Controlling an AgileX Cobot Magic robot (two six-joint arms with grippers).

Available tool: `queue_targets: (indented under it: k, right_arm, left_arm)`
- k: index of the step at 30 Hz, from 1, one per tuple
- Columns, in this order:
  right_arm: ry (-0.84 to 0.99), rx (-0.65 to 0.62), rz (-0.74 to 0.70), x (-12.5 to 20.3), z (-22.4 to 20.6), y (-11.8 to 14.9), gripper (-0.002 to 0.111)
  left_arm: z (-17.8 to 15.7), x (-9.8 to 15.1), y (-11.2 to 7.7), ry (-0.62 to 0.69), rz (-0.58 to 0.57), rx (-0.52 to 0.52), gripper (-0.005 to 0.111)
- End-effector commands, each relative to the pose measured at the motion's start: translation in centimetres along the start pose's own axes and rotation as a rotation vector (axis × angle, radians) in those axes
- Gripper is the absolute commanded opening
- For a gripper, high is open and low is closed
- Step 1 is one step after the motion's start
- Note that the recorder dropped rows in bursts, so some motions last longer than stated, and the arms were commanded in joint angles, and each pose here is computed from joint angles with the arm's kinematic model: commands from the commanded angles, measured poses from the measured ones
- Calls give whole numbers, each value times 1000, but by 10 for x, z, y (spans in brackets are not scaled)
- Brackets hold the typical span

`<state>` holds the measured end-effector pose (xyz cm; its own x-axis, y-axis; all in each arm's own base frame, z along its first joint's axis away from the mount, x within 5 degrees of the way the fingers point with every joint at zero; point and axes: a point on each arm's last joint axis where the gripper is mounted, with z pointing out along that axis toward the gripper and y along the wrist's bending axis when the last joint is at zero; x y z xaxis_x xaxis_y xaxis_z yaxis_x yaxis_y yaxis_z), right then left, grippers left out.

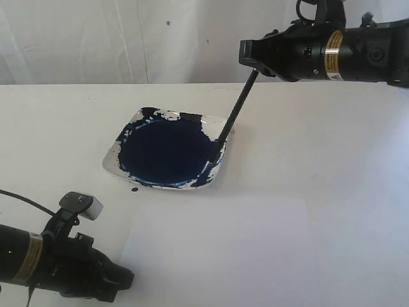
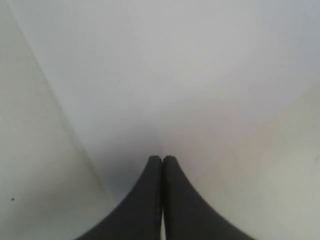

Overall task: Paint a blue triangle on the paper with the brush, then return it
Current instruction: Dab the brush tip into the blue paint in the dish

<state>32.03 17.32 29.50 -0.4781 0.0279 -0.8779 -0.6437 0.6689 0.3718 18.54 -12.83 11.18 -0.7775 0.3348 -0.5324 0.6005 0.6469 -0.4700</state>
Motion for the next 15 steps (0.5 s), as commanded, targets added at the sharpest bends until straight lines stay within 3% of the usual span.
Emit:
queue_targets:
  k: [1,15]
  right_arm:
    - [-53,-12,-42,-19,-8,6,0]
    - [-179,-90,-110,-54,-47,40,0]
  left_arm:
    - [1,3,1,22,18,-21,0]
    - [1,3,1,22,18,-21,0]
